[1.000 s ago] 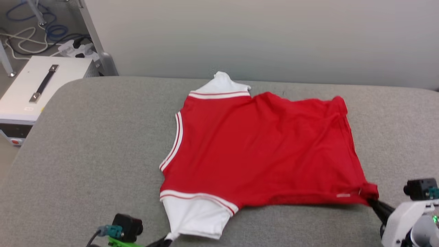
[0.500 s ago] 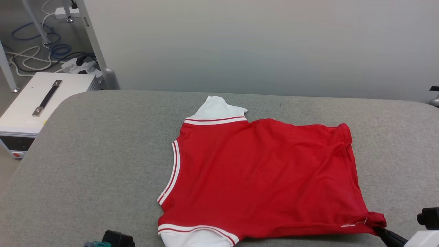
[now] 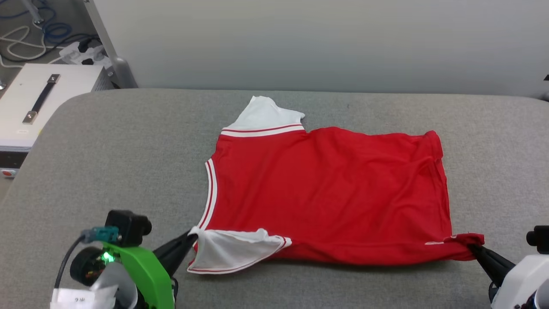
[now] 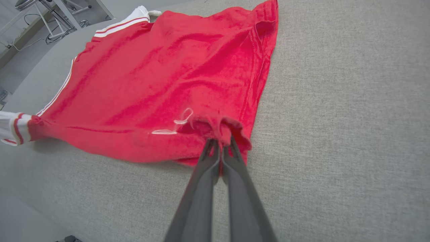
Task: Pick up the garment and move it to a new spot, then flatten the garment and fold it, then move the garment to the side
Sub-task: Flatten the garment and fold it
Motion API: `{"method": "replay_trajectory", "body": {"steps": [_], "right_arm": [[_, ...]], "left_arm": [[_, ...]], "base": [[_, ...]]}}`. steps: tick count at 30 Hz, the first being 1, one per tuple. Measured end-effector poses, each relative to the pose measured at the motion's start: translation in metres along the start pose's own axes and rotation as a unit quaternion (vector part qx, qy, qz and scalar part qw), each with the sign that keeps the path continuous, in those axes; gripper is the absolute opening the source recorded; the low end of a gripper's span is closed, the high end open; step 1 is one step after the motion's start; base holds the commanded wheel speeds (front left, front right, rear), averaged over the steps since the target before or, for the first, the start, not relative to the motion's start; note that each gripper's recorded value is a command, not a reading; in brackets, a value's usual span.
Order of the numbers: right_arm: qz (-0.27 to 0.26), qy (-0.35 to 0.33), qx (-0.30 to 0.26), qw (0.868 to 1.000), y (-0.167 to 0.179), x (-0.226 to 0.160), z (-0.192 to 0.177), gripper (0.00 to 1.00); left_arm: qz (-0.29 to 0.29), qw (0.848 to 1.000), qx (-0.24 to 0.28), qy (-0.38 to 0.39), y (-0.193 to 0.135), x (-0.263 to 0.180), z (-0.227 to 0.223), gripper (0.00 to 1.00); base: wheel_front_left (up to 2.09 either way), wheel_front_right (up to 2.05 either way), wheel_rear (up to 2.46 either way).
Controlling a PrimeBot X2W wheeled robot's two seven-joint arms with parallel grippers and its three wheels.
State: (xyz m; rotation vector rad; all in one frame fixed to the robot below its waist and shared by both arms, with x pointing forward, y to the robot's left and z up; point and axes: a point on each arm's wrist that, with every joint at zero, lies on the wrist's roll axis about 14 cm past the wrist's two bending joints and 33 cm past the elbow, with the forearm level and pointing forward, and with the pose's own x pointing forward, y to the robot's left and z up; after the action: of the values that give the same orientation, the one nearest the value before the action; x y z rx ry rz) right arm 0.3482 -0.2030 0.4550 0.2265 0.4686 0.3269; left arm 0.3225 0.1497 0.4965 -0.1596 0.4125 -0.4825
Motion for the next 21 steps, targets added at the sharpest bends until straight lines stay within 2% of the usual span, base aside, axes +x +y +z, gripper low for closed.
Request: {"method": "replay_trajectory", "body": {"steps": [10,15,21], "right_arm": [[-0.017,0.031,-0.018,0.999,-0.01,0.039,0.01,0.0],[-0.033,0.065,-0.015,0.997,-0.021,0.052,-0.001,0.0],[-0.049,0.098,-0.012,0.994,-0.032,0.065,-0.015,0.0]], "left_arm": [[0.022,0.998,0.035,0.055,0.041,0.056,0.001,0.0],[0.033,0.995,0.039,0.084,0.062,0.077,-0.008,0.0],[0.033,0.992,0.039,0.114,0.071,0.099,-0.024,0.0]], "base": [[0.0,0.0,0.0],[0.0,0.0,0.0],[0.0,0.0,0.0]]}}
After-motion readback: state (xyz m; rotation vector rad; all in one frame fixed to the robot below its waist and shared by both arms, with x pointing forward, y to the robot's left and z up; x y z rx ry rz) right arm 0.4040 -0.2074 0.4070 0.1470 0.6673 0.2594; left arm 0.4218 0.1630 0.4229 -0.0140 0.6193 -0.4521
